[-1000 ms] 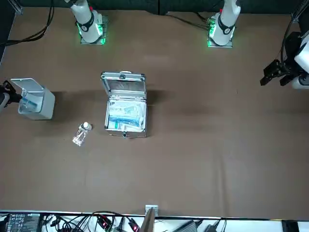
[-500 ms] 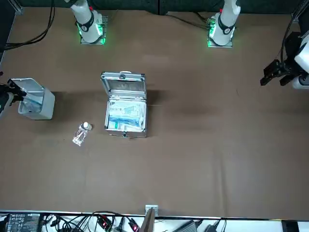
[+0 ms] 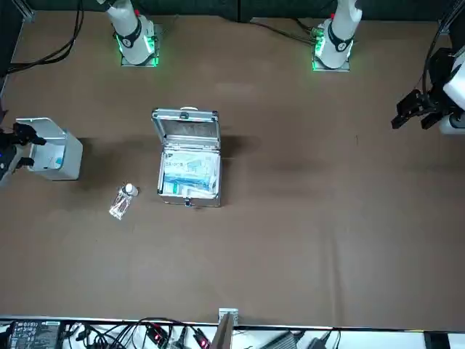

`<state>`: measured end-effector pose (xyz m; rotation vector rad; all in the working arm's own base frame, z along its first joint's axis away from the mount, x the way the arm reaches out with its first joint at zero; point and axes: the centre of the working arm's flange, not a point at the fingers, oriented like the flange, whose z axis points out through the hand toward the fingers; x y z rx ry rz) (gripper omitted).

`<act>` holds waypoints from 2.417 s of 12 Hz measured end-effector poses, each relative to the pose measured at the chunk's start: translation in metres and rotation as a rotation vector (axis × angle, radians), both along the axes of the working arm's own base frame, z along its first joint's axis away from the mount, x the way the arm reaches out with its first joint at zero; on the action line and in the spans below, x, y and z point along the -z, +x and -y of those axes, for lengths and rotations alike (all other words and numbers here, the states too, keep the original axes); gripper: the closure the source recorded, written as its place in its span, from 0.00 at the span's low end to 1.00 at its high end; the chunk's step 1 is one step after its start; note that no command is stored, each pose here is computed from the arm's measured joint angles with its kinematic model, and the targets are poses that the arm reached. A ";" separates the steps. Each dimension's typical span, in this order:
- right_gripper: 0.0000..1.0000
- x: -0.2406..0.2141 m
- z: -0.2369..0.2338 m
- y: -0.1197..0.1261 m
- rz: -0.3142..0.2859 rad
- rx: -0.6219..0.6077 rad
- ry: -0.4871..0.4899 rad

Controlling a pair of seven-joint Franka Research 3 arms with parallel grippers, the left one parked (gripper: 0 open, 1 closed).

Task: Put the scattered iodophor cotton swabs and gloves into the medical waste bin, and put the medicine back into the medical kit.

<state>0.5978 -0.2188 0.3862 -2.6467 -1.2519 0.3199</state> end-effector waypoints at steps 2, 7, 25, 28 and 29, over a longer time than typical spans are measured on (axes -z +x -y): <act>0.00 0.000 -0.043 0.015 0.016 0.025 0.022; 0.00 0.021 -0.132 0.046 0.072 -0.068 0.001; 0.27 0.165 -0.246 -0.015 0.269 -0.016 -0.093; 0.35 0.177 -0.246 -0.014 0.284 -0.013 -0.102; 0.35 0.181 -0.245 -0.013 0.287 -0.012 -0.105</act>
